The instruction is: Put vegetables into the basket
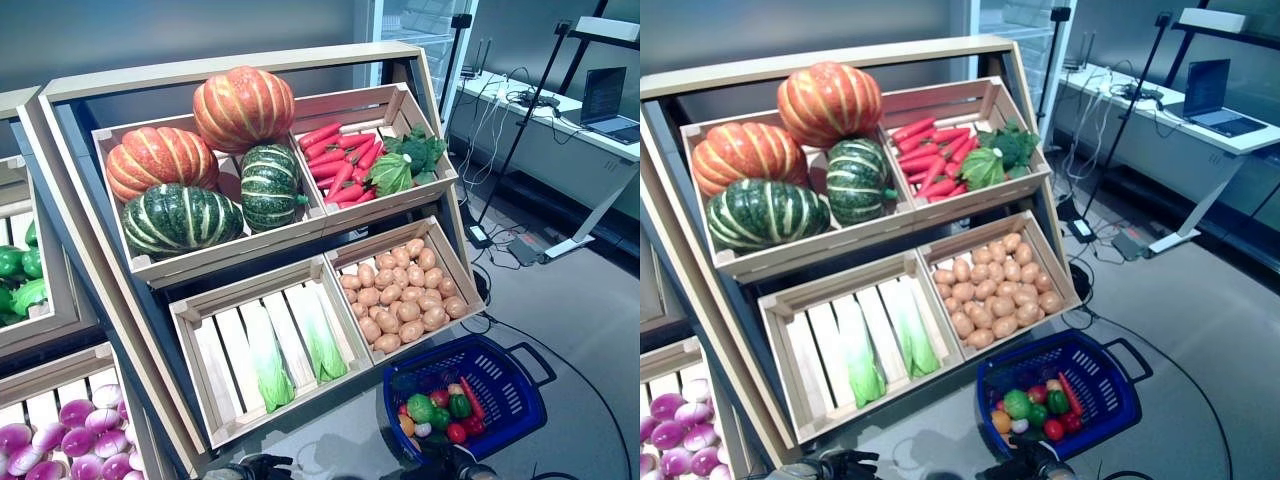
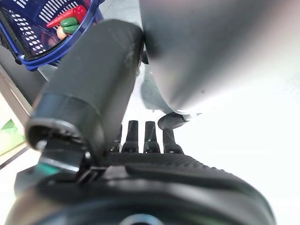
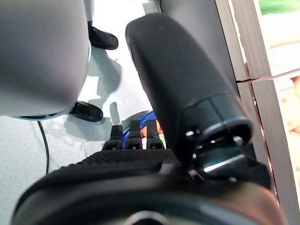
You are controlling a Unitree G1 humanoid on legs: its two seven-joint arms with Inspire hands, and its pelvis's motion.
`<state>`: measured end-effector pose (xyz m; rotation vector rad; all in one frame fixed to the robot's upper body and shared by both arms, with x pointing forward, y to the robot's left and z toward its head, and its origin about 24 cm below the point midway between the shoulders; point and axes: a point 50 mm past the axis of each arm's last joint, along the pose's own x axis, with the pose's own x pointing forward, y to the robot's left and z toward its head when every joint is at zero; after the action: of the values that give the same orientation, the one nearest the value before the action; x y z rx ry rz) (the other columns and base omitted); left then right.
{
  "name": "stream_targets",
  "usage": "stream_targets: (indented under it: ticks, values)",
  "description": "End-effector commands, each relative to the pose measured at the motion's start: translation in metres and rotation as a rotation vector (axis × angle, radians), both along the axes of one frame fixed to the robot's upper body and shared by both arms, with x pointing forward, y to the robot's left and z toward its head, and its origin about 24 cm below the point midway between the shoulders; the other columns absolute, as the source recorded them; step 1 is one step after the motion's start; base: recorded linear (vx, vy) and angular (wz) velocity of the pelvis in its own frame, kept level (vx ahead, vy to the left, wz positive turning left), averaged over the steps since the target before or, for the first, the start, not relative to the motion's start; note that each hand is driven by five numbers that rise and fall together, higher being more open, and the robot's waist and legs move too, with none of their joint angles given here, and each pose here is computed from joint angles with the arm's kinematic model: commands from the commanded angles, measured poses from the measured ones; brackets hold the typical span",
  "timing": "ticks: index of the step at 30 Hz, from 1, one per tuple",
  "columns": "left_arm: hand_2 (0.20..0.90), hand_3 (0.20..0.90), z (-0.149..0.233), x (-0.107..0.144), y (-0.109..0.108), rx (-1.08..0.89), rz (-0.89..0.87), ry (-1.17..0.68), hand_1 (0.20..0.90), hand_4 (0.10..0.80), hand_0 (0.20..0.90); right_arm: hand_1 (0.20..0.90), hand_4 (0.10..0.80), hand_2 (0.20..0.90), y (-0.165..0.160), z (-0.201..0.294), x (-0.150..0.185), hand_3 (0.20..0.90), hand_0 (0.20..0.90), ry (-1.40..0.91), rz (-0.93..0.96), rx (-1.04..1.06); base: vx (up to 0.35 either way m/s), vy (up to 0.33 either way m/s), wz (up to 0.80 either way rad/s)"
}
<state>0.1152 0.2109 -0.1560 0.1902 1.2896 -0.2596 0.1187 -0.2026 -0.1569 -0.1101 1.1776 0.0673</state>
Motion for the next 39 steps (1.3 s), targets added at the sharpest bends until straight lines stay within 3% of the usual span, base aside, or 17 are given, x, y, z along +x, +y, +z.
stream_targets:
  ticks: [1, 26, 32, 39]
  values:
    - [0.900, 0.900, 0.008, 0.031, -0.002, -0.011, -0.012, -0.053, 0.900, 0.800, 0.900, 0.900, 0.800, 0.900, 0.011, 0.011, 0.038, 0.900, 0.900, -0.103, 0.095, 0.016, 0.000, 0.000, 0.00]
    - [0.900, 0.900, 0.002, 0.019, -0.002, 0.020, -0.049, 0.026, 0.900, 0.800, 0.900, 0.900, 0.800, 0.900, 0.014, 0.009, 0.035, 0.900, 0.900, -0.087, 0.097, 0.019, 0.000, 0.000, 0.00]
    - [0.900, 0.900, 0.022, 0.061, -0.015, -0.045, -0.243, -0.177, 0.900, 0.800, 0.900, 0.900, 0.800, 0.900, 0.011, 0.010, 0.037, 0.900, 0.900, -0.091, 0.110, 0.011, 0.000, 0.000, 0.00]
    - [0.900, 0.900, 0.103, 0.138, -0.022, -0.018, -0.490, -0.576, 0.900, 0.800, 0.900, 0.900, 0.800, 0.900, 0.000, 0.018, 0.044, 0.900, 0.900, -0.106, 0.123, -0.009, -0.023, 0.017, -0.04]
